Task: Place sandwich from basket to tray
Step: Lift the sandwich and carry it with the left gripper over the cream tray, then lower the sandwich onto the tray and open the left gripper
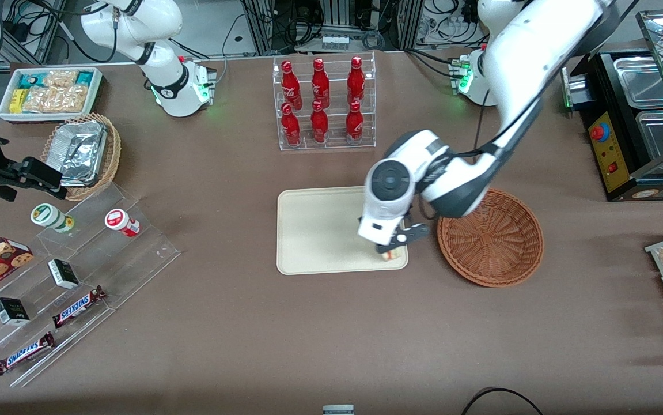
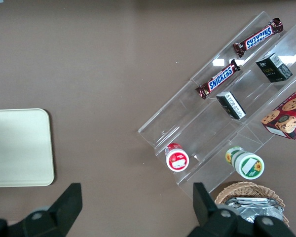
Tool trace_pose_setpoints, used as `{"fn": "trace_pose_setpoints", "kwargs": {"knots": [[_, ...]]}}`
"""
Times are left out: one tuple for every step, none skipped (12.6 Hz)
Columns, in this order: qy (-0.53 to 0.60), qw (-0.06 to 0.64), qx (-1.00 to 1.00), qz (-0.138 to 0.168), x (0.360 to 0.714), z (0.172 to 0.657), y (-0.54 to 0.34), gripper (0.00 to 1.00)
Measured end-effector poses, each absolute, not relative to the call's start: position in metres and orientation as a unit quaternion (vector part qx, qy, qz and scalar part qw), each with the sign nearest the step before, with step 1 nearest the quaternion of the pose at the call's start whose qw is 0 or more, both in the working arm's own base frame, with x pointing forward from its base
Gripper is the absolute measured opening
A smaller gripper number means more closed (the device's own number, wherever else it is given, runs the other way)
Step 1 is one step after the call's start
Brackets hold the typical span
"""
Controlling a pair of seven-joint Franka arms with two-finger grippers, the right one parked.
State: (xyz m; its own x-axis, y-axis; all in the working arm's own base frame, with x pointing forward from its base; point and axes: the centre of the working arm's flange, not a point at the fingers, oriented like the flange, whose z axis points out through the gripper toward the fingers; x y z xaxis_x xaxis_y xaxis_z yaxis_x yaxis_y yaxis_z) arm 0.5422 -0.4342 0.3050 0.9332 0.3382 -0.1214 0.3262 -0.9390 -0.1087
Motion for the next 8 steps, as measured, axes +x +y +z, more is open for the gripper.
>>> {"fn": "trace_pose_setpoints", "kwargs": {"knots": [[-0.16,0.04,-0.984,0.07,0.539,0.295,-0.451,0.14],[-0.157,0.038,-0.984,0.071,0.537,0.286,-0.465,0.14],[-0.156,0.037,-0.985,0.069,0.536,0.276,-0.475,0.14],[-0.155,0.031,-0.985,0.063,0.536,0.268,-0.485,0.14],[-0.156,0.026,-0.986,0.055,0.534,0.259,-0.494,0.14],[-0.158,0.023,-0.986,0.047,0.531,0.248,-0.503,0.14],[-0.157,0.025,-0.986,0.04,0.528,0.238,-0.51,0.14],[-0.158,0.026,-0.986,0.036,0.526,0.232,-0.516,0.14]]}}
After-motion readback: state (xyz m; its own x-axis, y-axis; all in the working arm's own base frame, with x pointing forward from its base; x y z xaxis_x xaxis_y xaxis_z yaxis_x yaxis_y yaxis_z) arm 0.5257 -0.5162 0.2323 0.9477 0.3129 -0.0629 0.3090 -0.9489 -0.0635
